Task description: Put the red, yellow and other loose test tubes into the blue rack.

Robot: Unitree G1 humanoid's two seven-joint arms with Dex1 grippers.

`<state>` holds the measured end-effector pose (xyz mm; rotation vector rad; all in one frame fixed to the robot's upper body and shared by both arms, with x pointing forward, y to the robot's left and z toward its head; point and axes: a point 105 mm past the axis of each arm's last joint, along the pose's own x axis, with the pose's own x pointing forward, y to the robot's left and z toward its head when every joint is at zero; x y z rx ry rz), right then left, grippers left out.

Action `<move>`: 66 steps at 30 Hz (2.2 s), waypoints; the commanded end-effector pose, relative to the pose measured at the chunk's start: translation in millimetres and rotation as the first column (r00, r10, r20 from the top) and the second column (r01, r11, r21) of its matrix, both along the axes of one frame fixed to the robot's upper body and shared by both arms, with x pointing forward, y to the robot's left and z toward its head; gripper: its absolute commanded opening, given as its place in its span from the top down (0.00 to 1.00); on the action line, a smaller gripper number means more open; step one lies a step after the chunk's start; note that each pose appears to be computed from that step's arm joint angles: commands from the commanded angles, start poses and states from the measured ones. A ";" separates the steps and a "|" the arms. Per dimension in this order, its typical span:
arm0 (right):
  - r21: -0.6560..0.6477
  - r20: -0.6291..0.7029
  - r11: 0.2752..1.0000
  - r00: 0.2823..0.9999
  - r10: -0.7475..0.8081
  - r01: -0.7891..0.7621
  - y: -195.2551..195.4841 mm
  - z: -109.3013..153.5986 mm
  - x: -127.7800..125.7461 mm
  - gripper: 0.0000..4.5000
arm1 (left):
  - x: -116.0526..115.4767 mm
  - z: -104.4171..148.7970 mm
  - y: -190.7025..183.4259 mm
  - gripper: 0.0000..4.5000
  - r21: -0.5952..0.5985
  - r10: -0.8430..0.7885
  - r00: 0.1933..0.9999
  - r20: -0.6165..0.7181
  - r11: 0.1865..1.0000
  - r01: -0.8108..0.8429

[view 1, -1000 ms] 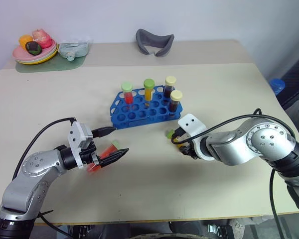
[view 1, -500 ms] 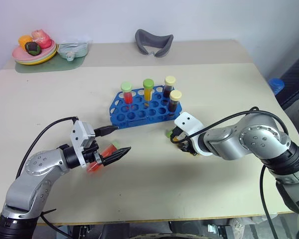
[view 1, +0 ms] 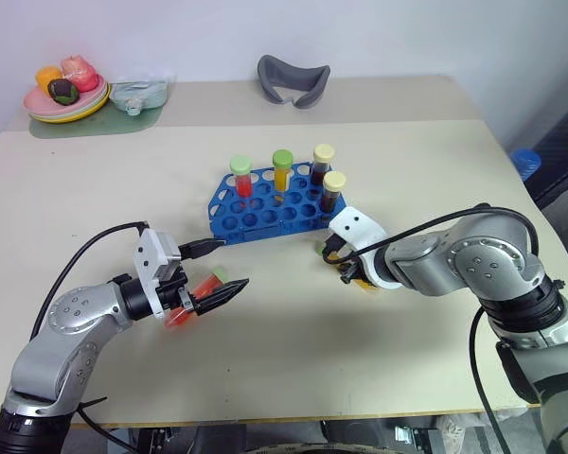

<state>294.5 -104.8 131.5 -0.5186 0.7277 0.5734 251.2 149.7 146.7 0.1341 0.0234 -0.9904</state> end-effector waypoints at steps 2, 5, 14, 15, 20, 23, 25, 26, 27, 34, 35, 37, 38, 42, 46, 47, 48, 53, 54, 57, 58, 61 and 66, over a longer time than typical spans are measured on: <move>0.325 0.359 0.904 0.921 0.153 -0.277 35.9 63.5 -14.6 0.83 | 10.3 10.7 29.0 0.00 -0.035 0.157 0.985 0.076 0.987 -0.155; 0.415 0.461 0.832 0.874 0.156 -0.368 43.0 75.7 -16.2 0.83 | 16.7 9.1 44.9 0.00 -0.045 0.237 0.966 0.099 0.971 -0.234; 0.578 0.650 0.712 0.753 -0.105 -0.399 64.3 95.6 30.4 0.83 | 30.9 9.7 51.4 0.00 -0.127 0.334 0.934 0.125 0.939 -0.319; 0.590 0.663 0.703 0.735 -0.141 -0.397 65.2 96.1 35.6 0.83 | 30.5 9.1 50.1 0.00 -0.129 0.333 0.935 0.124 0.940 -0.317; 0.604 0.696 0.675 0.693 -0.188 -0.424 74.9 84.0 46.9 0.83 | 27.3 8.8 44.4 0.00 -0.144 0.321 0.940 0.117 0.942 -0.304; 0.601 0.707 0.669 0.681 -0.191 -0.436 81.4 75.9 50.1 0.83 | 24.5 6.7 41.9 0.00 -0.140 0.306 0.946 0.108 0.947 -0.290; 0.607 0.708 0.663 0.677 -0.199 -0.439 84.0 70.9 52.6 0.83 | 22.5 5.3 40.1 0.00 -0.136 0.295 0.950 0.101 0.950 -0.280; 0.608 0.709 0.661 0.676 -0.202 -0.439 84.8 68.9 53.7 0.83 | 21.9 4.9 39.6 0.00 -0.134 0.291 0.952 0.099 0.951 -0.277; 0.611 0.709 0.658 0.674 -0.208 -0.440 85.4 67.5 54.9 0.83 | 21.5 4.7 39.1 0.00 -0.132 0.288 0.953 0.098 0.952 -0.274; 0.638 0.695 0.644 0.677 -0.244 -0.423 85.6 51.3 63.2 0.83 | 21.6 5.3 36.5 0.00 -0.133 0.274 0.957 0.097 0.956 -0.260; 0.644 0.691 0.638 0.680 -0.247 -0.423 86.0 49.6 63.2 0.83 | 21.7 5.7 36.0 0.00 -0.133 0.272 0.957 0.097 0.957 -0.259; 0.648 0.690 0.633 0.678 -0.252 -0.423 86.8 47.3 63.2 0.83 | 21.8 6.9 34.9 0.00 -0.134 0.268 0.958 0.099 0.958 -0.254; 0.650 0.689 0.632 0.678 -0.256 -0.422 87.0 46.2 63.4 0.83 | 21.8 7.3 34.3 0.00 -0.134 0.266 0.959 0.099 0.958 -0.252; 0.653 0.689 0.637 0.671 -0.275 -0.410 85.3 40.3 65.8 0.83 | 21.7 7.3 31.7 0.00 -0.134 0.257 0.961 0.098 0.961 -0.243; 0.661 0.689 0.632 0.661 -0.297 -0.404 83.8 37.5 66.3 0.83 | 22.1 8.8 30.0 0.00 -0.134 0.249 0.963 0.101 0.963 -0.235; 0.662 0.689 0.632 0.658 -0.302 -0.403 83.4 37.3 66.5 0.83 | 22.2 9.1 29.9 0.00 -0.134 0.248 0.963 0.101 0.963 -0.234; 0.664 0.689 0.632 0.655 -0.310 -0.399 82.3 36.7 67.1 0.83 | 22.3 9.8 29.5 0.00 -0.133 0.246 0.964 0.101 0.964 -0.232; 0.668 0.684 0.636 0.654 -0.322 -0.386 79.4 31.0 68.1 0.83 | 22.8 12.6 28.5 0.00 -0.133 0.242 0.965 0.102 0.965 -0.228; 0.671 0.681 0.632 0.660 -0.319 -0.388 79.8 29.5 67.2 0.83 | 22.8 13.1 28.2 0.00 -0.132 0.241 0.965 0.101 0.965 -0.227; 0.677 0.675 0.627 0.666 -0.318 -0.386 79.9 27.8 66.2 0.59 | 22.7 14.2 27.5 0.00 -0.132 0.239 0.966 0.099 0.965 -0.225; 0.678 0.674 0.625 0.665 -0.320 -0.387 79.8 28.2 66.2 0.50 | 22.7 14.4 27.2 0.00 -0.132 0.238 0.966 0.099 0.965 -0.225; 0.677 0.683 0.615 0.656 -0.322 -0.403 80.6 33.7 64.8 0.18 | 23.0 15.2 26.5 0.00 -0.132 0.238 0.966 0.098 0.966 -0.224; 0.631 0.746 0.606 0.591 -0.305 -0.484 82.2 61.3 54.8 0.02 | 22.4 15.5 27.1 0.00 -0.130 0.243 0.965 0.094 0.964 -0.230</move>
